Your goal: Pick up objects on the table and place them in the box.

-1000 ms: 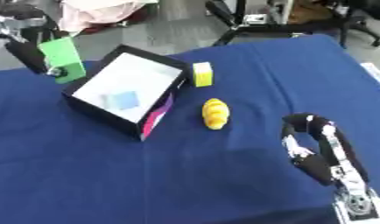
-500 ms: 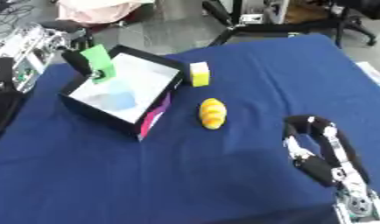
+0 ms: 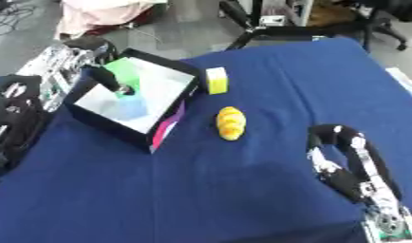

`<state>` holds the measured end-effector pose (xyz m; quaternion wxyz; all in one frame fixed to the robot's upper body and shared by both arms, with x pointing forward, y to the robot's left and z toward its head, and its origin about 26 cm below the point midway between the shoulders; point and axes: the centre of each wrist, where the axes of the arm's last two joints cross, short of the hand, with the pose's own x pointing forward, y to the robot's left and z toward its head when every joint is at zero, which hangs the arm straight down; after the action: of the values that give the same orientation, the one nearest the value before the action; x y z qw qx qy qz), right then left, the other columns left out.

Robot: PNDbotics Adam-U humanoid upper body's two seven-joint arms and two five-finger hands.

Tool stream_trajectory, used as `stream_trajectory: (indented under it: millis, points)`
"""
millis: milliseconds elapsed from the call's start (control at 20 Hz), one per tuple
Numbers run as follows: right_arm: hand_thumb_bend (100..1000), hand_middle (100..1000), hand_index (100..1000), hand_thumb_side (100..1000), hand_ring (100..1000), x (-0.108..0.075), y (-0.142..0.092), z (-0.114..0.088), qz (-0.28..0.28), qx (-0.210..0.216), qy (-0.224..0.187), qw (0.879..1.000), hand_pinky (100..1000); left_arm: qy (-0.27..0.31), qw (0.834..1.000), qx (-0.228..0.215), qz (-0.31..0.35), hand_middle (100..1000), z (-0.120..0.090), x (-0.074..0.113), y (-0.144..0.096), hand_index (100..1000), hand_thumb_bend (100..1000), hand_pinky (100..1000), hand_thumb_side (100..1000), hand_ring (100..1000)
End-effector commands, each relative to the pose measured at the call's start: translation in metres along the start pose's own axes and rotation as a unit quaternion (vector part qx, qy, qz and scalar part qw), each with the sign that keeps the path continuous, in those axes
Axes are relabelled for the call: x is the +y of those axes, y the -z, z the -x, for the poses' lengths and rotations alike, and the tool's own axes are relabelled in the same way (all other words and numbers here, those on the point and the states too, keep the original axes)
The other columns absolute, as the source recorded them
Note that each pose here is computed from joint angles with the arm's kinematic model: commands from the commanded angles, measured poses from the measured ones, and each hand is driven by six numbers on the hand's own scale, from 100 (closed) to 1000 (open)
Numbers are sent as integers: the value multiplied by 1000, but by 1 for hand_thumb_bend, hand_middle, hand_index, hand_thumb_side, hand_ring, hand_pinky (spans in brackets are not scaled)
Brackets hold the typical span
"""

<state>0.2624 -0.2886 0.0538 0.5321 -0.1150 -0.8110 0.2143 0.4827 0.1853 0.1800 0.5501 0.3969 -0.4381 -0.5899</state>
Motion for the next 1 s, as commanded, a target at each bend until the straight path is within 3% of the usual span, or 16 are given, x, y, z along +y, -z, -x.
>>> stream_trajectory:
  millis: [50, 150, 350, 600, 800, 1000]
  points:
    - [100, 566, 681, 462, 665, -3, 4, -4, 1, -11, -1, 1000, 718, 6, 1000, 5, -19, 770, 10, 20, -7, 922, 869, 838, 494, 762]
    - [100, 567, 680, 463, 665, -3, 4, -4, 1, -10, -2, 1000, 718, 7, 999, 12, -35, 810, 16, 30, -13, 939, 929, 863, 548, 797]
    - [100, 568, 681, 463, 665, -4, 3, -3, 3, -9, -3, 1000, 719, -5, 993, 23, -113, 818, 35, 60, -39, 937, 954, 875, 587, 806]
    - [100, 570, 682, 462, 666, -7, 5, -4, 1, -13, -11, 1000, 720, -55, 967, 19, -250, 754, 64, 90, -94, 907, 941, 852, 593, 747]
    - [100, 570, 686, 470, 667, -25, 21, -16, -12, -53, -43, 998, 723, -140, 935, -7, -327, 692, 79, 76, -132, 877, 900, 831, 593, 691]
    - [100, 581, 707, 459, 676, -48, 50, -26, -54, -86, -47, 994, 726, -248, 900, -24, -357, 658, 85, 26, -157, 865, 902, 823, 586, 660]
